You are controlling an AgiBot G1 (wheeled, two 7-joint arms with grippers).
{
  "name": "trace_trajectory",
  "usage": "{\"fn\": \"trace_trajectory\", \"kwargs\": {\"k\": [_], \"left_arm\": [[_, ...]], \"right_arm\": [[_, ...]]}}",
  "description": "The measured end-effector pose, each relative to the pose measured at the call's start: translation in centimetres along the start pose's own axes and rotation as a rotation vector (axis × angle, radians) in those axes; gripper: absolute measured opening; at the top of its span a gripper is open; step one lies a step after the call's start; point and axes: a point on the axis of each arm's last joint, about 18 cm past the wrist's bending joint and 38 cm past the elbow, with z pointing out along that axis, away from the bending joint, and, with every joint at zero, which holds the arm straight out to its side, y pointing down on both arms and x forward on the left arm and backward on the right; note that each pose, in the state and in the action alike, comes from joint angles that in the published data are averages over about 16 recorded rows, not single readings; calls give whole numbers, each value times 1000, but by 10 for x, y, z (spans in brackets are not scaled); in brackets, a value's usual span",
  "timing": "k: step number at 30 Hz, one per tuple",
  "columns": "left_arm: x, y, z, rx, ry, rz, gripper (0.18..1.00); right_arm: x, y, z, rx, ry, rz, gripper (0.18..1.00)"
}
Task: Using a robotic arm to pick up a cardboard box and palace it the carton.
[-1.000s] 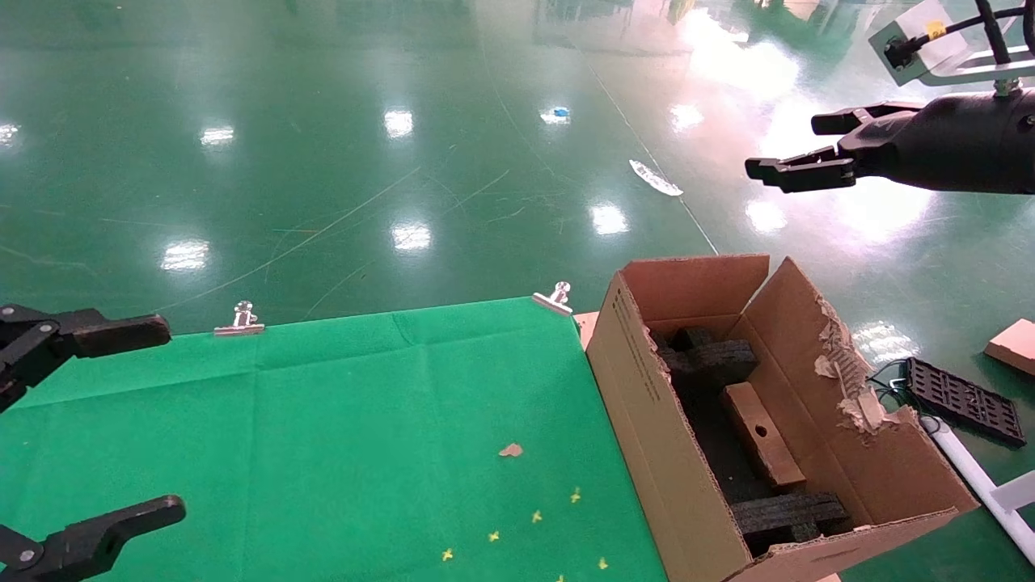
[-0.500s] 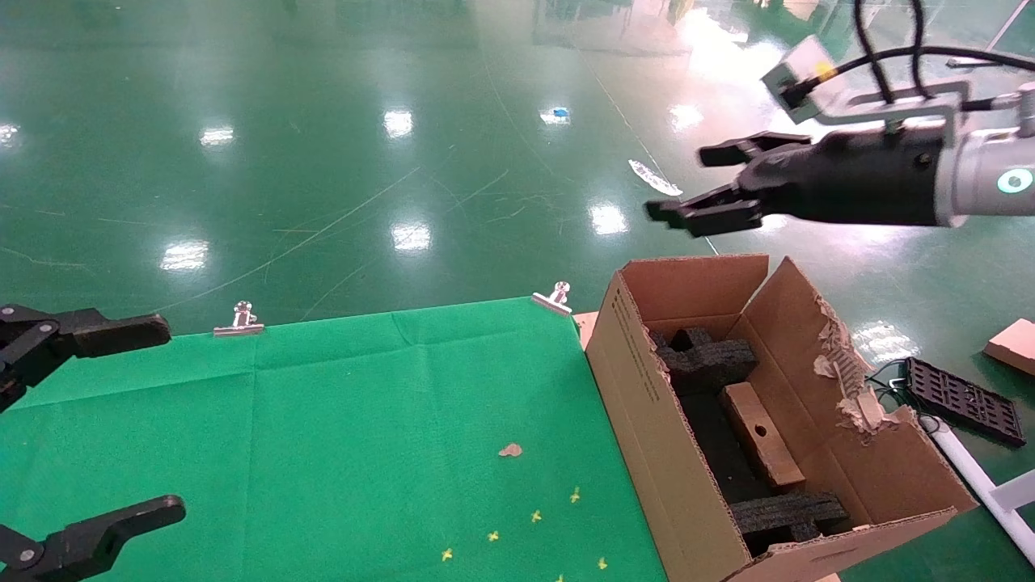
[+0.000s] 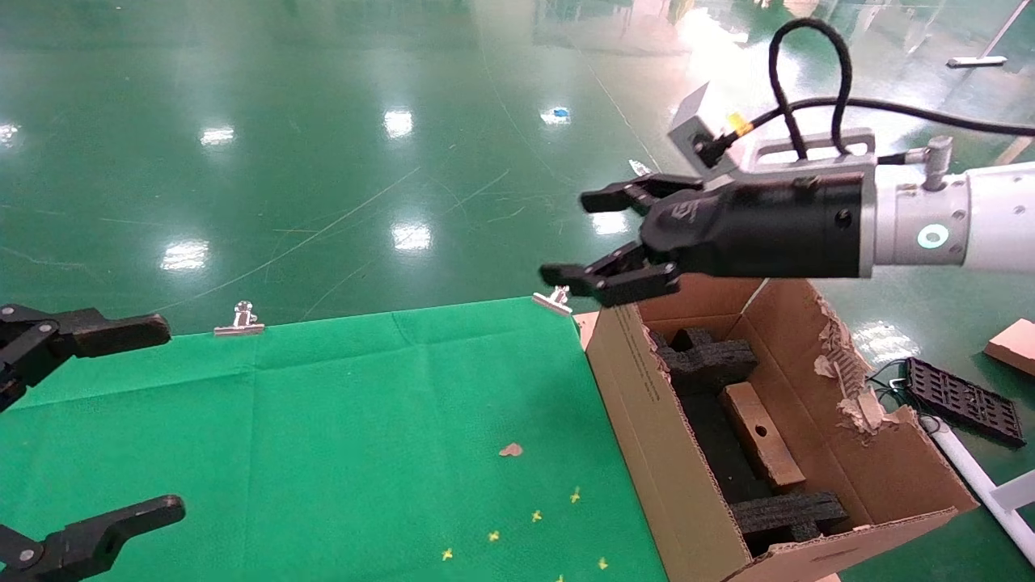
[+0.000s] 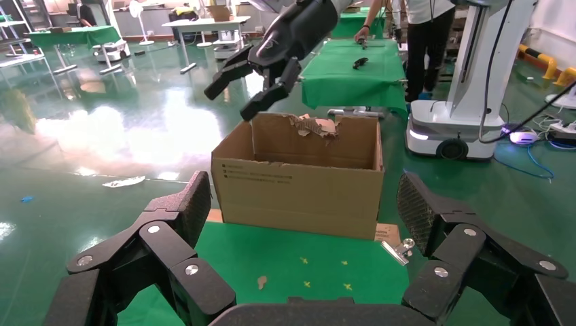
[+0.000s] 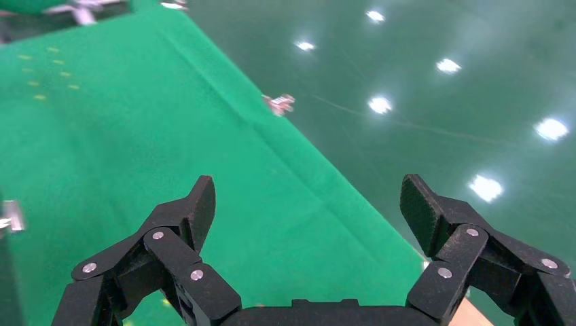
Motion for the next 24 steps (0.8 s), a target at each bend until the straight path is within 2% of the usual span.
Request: {"fn": "trace_trajectory", "kwargs": {"k": [12, 24], "left_arm": [[0, 0, 0, 0, 0, 0, 1001], [0, 0, 0, 0, 0, 0, 1001]], "right_arm": [[-46, 0, 20, 139, -201, -49, 1000], [-89, 3, 23, 307, -358, -97, 1000]]}}
